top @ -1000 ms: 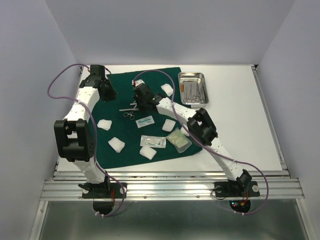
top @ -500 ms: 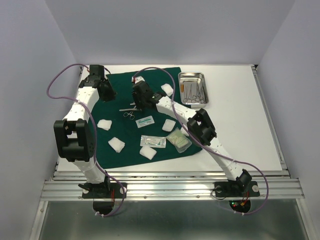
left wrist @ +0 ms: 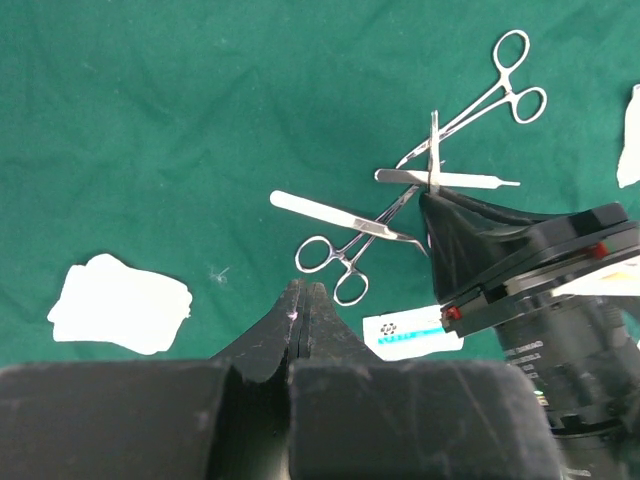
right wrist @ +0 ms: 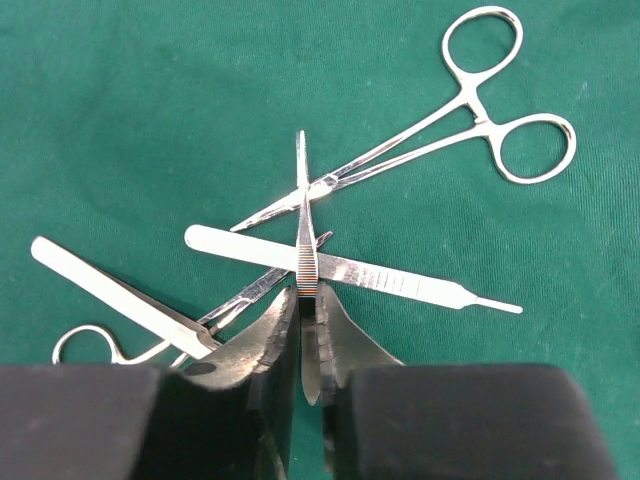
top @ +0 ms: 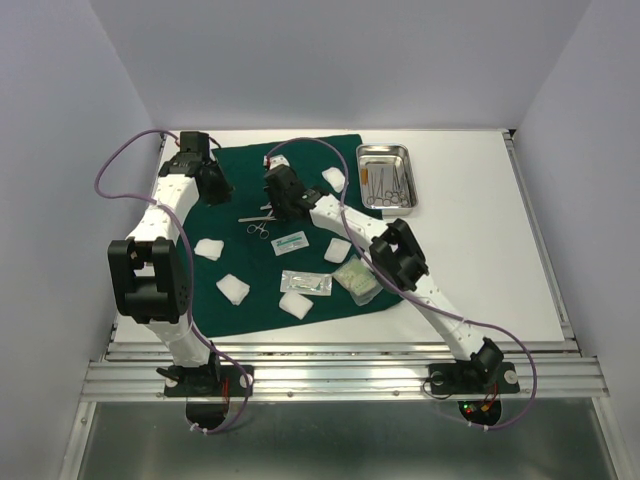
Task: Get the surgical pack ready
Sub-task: Pick up the medical item from the surgical kit.
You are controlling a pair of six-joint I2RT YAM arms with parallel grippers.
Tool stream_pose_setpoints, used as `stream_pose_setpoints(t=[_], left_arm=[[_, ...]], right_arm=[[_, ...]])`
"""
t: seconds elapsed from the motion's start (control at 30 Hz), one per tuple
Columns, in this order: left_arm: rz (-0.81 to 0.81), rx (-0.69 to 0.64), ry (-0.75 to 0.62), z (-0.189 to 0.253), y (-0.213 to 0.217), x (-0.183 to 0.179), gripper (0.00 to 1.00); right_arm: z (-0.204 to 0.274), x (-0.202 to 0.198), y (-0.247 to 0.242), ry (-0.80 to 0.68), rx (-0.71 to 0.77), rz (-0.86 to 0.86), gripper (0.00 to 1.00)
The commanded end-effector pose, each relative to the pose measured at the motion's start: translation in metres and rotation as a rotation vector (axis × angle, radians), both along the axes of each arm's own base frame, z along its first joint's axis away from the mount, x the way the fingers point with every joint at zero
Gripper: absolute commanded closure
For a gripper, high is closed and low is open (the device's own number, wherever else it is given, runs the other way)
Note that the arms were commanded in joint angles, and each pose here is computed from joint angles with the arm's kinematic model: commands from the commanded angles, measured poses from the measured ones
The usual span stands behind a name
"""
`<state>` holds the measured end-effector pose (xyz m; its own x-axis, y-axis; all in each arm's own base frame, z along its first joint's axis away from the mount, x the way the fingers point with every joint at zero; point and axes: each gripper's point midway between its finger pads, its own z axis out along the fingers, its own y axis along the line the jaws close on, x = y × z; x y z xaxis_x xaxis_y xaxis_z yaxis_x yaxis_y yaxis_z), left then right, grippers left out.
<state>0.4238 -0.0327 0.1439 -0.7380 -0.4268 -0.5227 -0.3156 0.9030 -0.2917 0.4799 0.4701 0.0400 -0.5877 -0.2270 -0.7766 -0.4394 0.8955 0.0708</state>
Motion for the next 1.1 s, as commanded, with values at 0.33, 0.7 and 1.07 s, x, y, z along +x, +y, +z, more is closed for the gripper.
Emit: stream_pose_setpoints(t=[0.33, 0.7, 1.07], left_arm=[[-0.006, 0.001, -0.041, 0.014, 0.002, -0.004, 1.0], [-0.008, -0.006, -0.047, 0.014, 0.001, -0.006, 1.0], [-0.006, -0.001, -0.059, 0.018, 0.002, -0.005, 0.98]], right_arm=[[0.097, 0.007, -0.016, -0.148, 0.022, -0.04, 0.99], [0.151, -0.003, -0.018, -0.034, 0.28, 0.024, 0.99], [0.136, -0.005, -0.021, 0.183, 0.491, 0.082, 0.99]])
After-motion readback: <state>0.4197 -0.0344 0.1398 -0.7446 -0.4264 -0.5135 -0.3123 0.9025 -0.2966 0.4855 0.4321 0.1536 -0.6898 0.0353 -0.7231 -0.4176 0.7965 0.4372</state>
